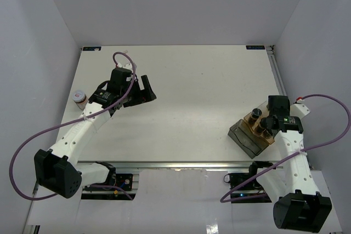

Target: Organize the condiment bottles

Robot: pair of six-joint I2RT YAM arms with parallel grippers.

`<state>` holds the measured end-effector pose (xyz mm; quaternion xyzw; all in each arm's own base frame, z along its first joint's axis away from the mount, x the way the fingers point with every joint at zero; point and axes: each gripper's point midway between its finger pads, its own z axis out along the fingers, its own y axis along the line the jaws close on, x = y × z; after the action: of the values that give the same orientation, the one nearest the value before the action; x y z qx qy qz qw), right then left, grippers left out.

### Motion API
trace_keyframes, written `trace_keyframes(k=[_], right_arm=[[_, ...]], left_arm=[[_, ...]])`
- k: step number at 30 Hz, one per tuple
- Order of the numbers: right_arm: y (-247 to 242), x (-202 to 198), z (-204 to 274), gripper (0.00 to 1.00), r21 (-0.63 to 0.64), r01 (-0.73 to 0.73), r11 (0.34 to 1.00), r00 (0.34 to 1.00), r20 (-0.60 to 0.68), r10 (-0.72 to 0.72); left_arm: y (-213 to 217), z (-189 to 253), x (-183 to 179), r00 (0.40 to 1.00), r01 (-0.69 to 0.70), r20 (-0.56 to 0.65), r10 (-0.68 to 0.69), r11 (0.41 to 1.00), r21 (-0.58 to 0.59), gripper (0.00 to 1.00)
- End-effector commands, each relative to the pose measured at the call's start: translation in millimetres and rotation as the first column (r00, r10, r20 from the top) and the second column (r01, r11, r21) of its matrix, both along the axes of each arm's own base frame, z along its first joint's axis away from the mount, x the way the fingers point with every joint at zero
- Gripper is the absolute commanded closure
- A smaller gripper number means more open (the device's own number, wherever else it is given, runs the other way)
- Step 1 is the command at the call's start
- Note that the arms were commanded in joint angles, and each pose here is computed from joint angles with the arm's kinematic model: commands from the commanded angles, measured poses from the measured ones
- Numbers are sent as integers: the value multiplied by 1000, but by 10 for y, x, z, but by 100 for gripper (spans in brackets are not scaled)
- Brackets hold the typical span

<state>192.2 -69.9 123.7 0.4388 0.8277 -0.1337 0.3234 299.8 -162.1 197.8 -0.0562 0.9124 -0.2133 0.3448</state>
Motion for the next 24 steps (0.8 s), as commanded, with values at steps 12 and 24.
trace_keyframes(k=[12, 24], right_arm=[[-99, 97, -108, 62, -9, 63, 998, 998, 27, -62], [-122, 124, -164, 34, -9, 51, 999, 998, 23, -50]], left_arm=[[8, 36, 101, 1000, -13, 17, 12, 1000, 12, 2], [24, 28, 97, 1000, -18, 14, 18, 1000, 21, 2]])
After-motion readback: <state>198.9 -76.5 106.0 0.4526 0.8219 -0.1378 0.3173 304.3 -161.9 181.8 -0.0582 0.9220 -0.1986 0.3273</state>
